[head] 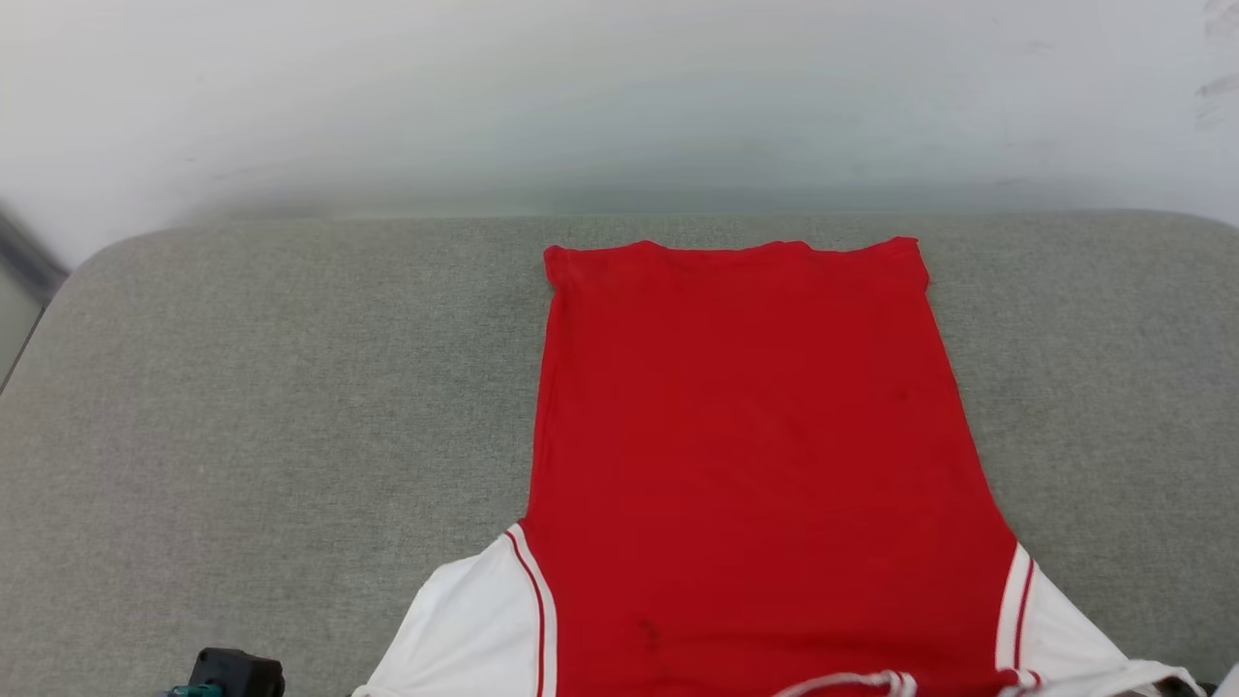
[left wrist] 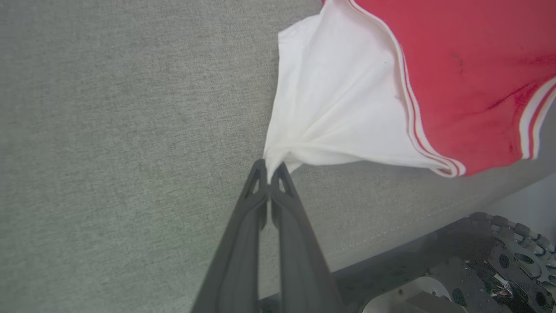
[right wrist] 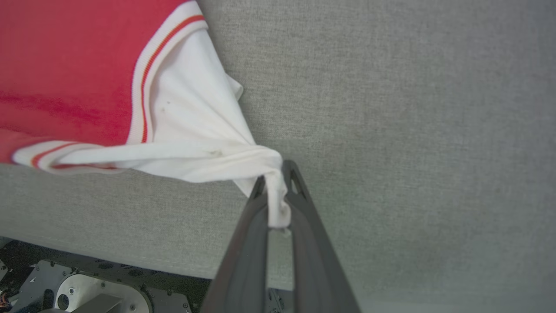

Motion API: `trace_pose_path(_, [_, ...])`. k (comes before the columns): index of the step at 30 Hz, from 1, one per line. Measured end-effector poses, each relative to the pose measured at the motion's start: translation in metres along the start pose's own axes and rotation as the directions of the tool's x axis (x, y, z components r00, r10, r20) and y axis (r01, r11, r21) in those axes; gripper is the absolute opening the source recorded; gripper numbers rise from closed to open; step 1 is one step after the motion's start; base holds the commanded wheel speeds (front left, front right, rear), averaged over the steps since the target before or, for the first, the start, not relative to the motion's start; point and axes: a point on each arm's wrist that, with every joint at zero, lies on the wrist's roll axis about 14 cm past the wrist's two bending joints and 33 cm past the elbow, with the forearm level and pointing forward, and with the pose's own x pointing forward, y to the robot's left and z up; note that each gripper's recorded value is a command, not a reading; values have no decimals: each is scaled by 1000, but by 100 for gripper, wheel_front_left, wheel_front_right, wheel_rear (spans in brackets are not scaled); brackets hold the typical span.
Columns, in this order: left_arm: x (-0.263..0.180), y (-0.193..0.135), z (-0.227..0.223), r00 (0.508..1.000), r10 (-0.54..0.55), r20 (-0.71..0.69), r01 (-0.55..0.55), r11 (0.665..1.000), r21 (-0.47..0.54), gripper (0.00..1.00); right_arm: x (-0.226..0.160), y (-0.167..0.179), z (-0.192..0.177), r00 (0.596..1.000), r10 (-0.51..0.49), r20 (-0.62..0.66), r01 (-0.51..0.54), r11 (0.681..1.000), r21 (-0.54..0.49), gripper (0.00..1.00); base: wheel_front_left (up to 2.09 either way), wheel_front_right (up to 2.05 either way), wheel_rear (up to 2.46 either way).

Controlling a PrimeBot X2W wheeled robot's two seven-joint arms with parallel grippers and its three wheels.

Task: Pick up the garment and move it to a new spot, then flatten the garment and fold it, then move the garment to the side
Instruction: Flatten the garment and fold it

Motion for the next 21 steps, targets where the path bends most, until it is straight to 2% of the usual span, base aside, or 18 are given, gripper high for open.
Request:
trace_pose_path(2, [-1,-2,-1,1000,-2,-1,2,1000,-5,0,-2,-4,-5,1000,-17,-12,17,1000,-23,0,0,0,0])
trace_pose_path(5, [-1,-6,-1,1000,-14,-2,13,1000,-16,0,-1,-1,-9,1000,-8,-17,8,1000,13,0,0,0,0])
trace_pose_path(9, [1,-7,1,1000,-16,-2,16,999,-28,0,1,-2,-10,1000,-13,-27,14,1000,8,0,0,0,0])
trace_pose_path(10, [2,-7,2,1000,-17,-1,17,1000,-26,0,2,-4,-9,1000,-19,-23,20,1000,9,40,0,0,0])
trace_pose_path(11, [3,-8,3,1000,-19,2,19,1000,-20,0,3,-5,-6,1000,-23,-18,23,1000,7,100,0,0,0])
trace_pose_path(15, [3,-18,8,999,-52,11,53,998,-35,0,9,-2,-1,999,-5,-33,5,1000,24,100,0,0,0])
trace_pose_path(18, [2,-21,12,998,-60,13,60,997,-40,0,12,-6,24,1000,-18,-15,18,999,-42,100,0,0,0])
trace_pose_path(21, [1,-31,16,996,-93,11,93,994,-48,0,17,5,57,1000,26,16,-25,999,-30,100,0,0,0])
